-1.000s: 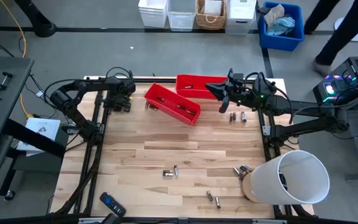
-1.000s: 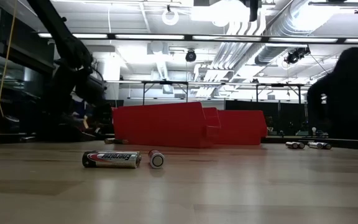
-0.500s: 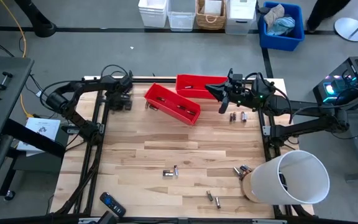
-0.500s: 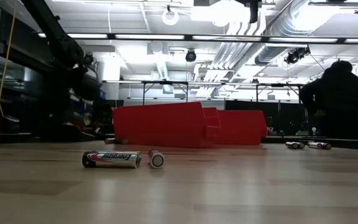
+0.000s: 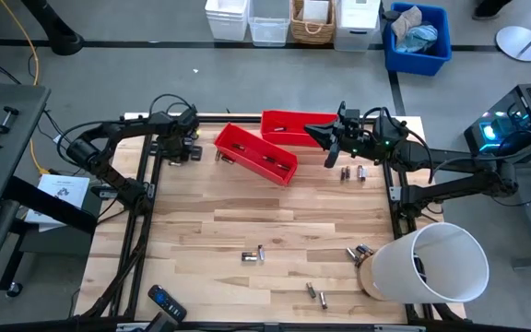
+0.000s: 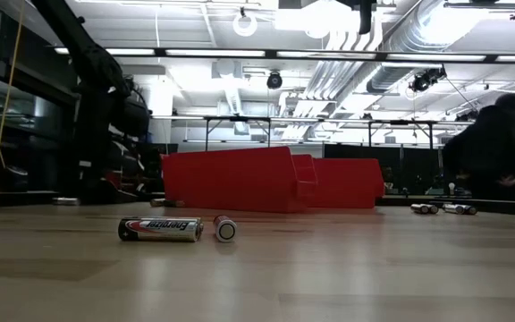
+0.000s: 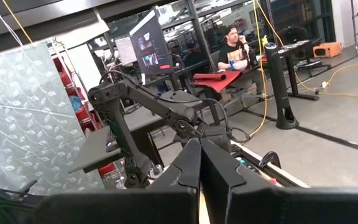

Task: Sort batteries
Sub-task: Put the silver battery into the top red bin

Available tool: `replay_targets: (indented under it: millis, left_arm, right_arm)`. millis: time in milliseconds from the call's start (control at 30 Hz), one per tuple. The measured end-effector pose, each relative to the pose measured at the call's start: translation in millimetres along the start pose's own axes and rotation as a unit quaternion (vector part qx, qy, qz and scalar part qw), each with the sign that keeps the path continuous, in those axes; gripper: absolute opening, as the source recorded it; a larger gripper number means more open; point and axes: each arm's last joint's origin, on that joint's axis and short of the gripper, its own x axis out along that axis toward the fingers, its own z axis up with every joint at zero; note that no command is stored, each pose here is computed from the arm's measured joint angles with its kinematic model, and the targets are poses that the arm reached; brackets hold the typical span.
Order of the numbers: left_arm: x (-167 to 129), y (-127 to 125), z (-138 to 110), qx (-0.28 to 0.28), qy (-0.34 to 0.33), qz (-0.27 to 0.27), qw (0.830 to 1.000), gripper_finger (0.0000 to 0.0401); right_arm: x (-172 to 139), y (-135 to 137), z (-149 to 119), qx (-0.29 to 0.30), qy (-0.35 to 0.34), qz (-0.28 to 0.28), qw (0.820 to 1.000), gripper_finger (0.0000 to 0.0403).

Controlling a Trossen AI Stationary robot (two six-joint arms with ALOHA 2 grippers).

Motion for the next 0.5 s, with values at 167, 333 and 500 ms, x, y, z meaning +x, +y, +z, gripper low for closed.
replay_targets:
  millis: [167, 333, 500]
  left_arm:
    - [4, 3, -5, 0.049, 0.013, 0.009, 0.999, 0.0104]
    - [4, 5, -8, 0.117, 0.031, 0.02, 0.992, 0.0104]
    - [-1, 8, -17, 0.108, 0.07, 0.019, 0.991, 0.0103]
  right_arm:
    - [0, 0, -2, 0.008, 0.008, -0.003, 1.0, 0.0]
    - [0, 0, -1, 0.008, 0.007, -0.004, 1.0, 0.0]
    - [0, 0, -1, 0.008, 0.007, -0.004, 1.0, 0.0]
